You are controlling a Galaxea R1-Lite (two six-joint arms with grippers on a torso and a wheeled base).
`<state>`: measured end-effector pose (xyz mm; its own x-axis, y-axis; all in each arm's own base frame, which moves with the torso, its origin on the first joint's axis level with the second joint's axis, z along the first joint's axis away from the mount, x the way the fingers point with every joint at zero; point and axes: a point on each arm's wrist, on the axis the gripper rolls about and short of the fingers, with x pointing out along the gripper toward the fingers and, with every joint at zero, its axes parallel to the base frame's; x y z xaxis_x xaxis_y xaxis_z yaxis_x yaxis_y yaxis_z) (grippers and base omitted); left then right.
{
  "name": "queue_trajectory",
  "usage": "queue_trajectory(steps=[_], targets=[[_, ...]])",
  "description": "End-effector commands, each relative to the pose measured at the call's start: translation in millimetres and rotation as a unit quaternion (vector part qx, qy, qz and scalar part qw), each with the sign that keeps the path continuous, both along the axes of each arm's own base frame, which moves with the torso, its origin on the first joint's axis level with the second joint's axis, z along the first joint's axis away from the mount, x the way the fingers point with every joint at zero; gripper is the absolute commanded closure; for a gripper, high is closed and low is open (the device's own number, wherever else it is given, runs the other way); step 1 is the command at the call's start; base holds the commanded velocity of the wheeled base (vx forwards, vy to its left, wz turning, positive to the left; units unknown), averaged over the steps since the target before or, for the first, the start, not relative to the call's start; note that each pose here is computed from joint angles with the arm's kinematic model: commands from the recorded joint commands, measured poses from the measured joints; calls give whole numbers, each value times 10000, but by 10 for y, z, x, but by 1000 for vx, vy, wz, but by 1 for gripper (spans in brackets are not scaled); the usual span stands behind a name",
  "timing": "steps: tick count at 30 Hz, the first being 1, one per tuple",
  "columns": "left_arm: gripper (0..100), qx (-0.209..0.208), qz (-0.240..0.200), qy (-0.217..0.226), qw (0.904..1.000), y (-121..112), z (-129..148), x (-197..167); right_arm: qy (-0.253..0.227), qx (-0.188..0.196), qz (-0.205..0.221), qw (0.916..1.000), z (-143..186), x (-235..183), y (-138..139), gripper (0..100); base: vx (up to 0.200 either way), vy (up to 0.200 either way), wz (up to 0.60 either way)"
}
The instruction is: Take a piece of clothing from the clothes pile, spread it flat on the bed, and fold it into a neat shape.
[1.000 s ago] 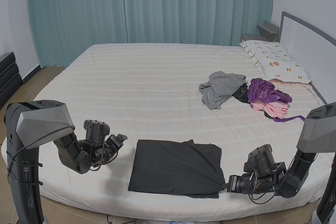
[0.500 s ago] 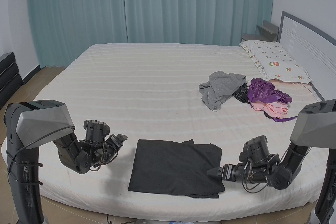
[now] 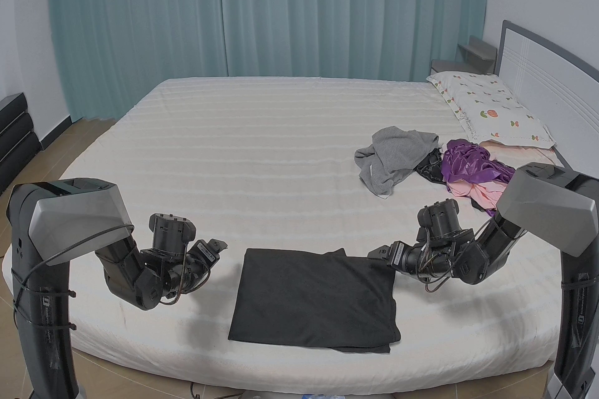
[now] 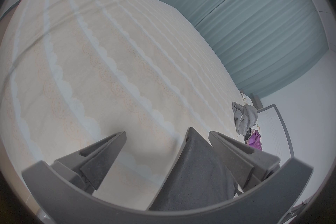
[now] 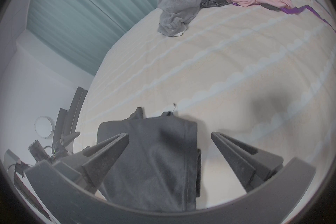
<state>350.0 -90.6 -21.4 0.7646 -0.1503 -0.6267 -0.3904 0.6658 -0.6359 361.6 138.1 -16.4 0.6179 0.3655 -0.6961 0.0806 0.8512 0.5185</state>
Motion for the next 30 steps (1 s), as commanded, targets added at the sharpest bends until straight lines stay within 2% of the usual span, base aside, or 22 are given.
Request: queue_trajectory(steps=[1,6,7,20,30], targets=[[0,0,-3,-2,10000,-5,-1,-1,64,-6,-108,9999,-114,151,-35,0,0,0,0],[0,0,5,-2,10000,1,-1,1,154,14,-70,9999,-149,182,-21,0,0,0,0],[0,0,-3,-2,10000,-5,-1,-1,166,44,-48,9998,-148,189,-17,100,0,0,0],[0,0,-3,-2,10000,-5,-1,-1,240,74,-151,9996,-94,186,-32,100,0,0,0],[0,0,-3,-2,10000,-5,-1,-1,209,65,-348,9992,-18,204,-177,100,0,0,0]])
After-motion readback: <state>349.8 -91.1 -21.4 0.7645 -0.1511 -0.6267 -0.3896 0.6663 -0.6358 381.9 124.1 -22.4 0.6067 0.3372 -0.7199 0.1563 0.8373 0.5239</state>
